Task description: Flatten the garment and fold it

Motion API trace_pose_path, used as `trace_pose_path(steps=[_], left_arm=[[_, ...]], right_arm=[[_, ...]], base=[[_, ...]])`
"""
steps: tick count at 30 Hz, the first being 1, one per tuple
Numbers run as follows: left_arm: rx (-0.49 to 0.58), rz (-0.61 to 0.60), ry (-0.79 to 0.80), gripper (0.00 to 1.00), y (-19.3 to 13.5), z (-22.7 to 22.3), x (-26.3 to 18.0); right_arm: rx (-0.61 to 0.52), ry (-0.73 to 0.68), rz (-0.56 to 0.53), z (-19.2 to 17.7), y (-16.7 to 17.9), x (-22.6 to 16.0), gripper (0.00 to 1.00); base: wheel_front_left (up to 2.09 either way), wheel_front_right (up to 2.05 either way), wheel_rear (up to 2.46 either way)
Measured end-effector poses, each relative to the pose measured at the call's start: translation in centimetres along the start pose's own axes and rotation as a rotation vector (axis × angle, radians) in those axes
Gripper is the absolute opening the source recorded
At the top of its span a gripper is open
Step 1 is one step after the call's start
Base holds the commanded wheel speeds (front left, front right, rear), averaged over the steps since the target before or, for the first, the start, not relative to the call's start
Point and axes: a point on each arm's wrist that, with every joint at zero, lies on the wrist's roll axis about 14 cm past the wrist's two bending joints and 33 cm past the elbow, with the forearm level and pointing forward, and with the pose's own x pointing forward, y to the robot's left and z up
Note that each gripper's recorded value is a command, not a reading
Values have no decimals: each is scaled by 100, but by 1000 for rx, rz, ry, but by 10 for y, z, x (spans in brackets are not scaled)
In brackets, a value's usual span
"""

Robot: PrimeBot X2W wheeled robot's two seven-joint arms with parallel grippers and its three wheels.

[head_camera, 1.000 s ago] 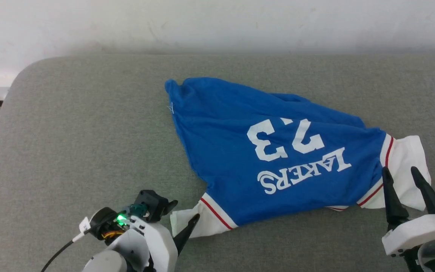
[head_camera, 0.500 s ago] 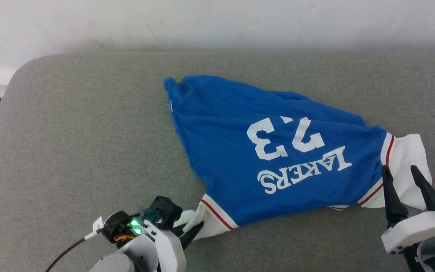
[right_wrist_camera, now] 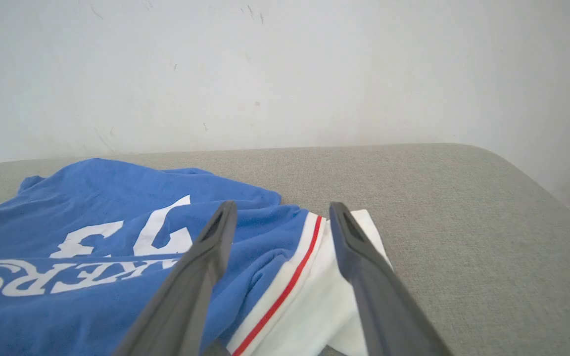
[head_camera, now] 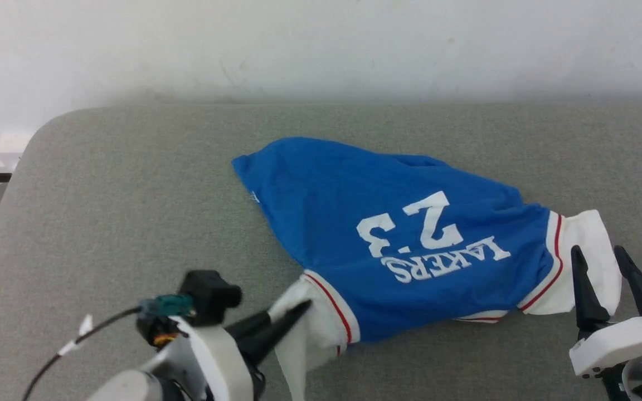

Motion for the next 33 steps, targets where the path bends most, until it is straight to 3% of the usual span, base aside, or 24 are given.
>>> trace_pose_path(steps=[3,10,17,18,19,26,33], left_arm=[[14,77,-9,0,23,11,-5],[71,300,123,0,112,-7,4],[134,407,233,0,180,-24,30],[144,420,232,54,187,-25,35],[165,432,237,100,194,-26,39],[185,496,178,100,213,-32,60],[194,560,29,100,213,-11,43]], right_arm=[[-3,2,-6,1,-2,-1,100],[-12,39,5,-10,1,4,100],[-18,51,-3,-14,-2,17,100],[-18,58,-7,-17,-3,17,100],[-19,65,-10,-19,-4,18,100],[-22,95,-8,-30,-4,21,100],[-23,58,8,-15,3,20,100]], base=[[0,0,0],[0,0,0],[0,0,0],[0,0,0],[0,0,0],[0,0,0],[0,0,0]])
